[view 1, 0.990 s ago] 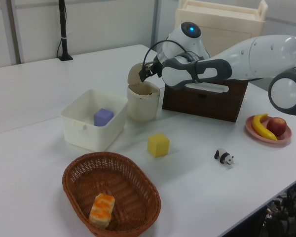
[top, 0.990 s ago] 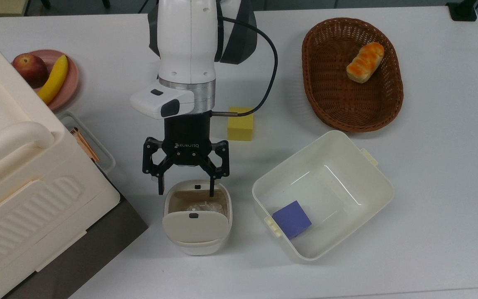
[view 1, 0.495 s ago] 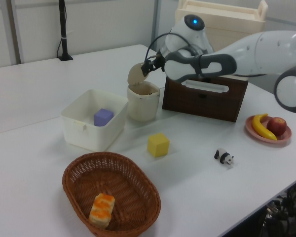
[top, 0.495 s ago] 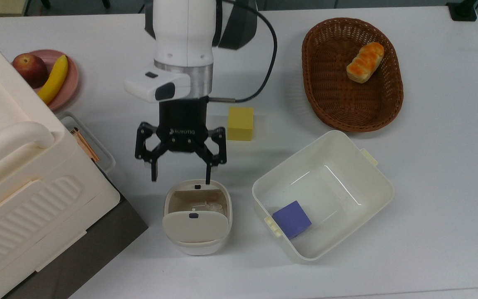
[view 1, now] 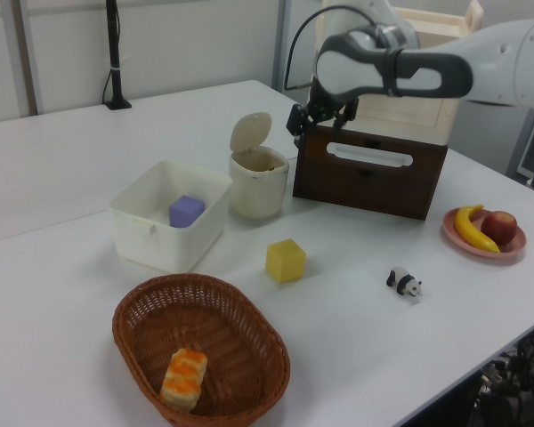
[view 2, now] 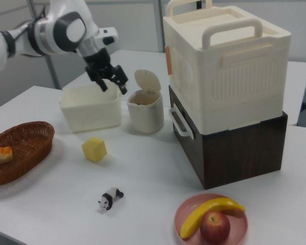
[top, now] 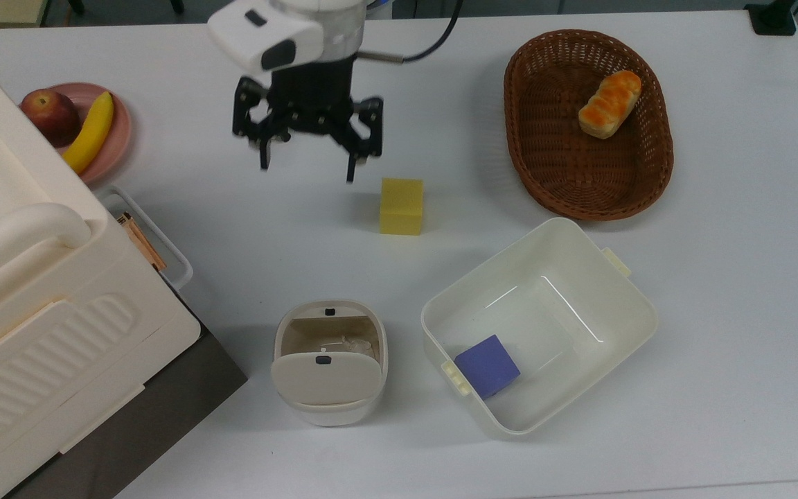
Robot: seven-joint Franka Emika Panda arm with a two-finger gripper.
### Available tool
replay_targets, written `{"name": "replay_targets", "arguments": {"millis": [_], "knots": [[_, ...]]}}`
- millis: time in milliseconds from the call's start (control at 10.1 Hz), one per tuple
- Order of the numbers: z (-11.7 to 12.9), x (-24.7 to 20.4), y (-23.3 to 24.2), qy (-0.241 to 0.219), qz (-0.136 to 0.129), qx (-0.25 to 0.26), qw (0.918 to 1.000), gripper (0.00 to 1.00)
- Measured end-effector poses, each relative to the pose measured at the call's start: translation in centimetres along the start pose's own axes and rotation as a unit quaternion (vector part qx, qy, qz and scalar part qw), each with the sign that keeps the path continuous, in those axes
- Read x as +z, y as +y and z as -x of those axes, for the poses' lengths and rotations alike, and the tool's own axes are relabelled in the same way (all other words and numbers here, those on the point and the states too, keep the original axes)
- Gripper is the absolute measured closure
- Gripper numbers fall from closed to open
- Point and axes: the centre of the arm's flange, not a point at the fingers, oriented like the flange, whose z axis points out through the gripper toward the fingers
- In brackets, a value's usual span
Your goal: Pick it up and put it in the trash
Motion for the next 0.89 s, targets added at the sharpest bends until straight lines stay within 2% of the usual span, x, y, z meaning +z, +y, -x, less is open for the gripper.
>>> {"name": "replay_targets", "arguments": {"millis": [99,396,693,891], "knots": [[1.5,-1.9,-0.9,-0.026,-0.001,-0.004,0.9997,0.00],[5.5,-4.5,-1.7,-0.063,0.011,-0.013,0.9979,0.00],[6.9,-6.2,-0.1,-0.090,-0.001,0.003,0.9959,0.00],[7.9,-8.3,0.3,-0.109,-0.010,-0.030,0.9935,0.00]]}}
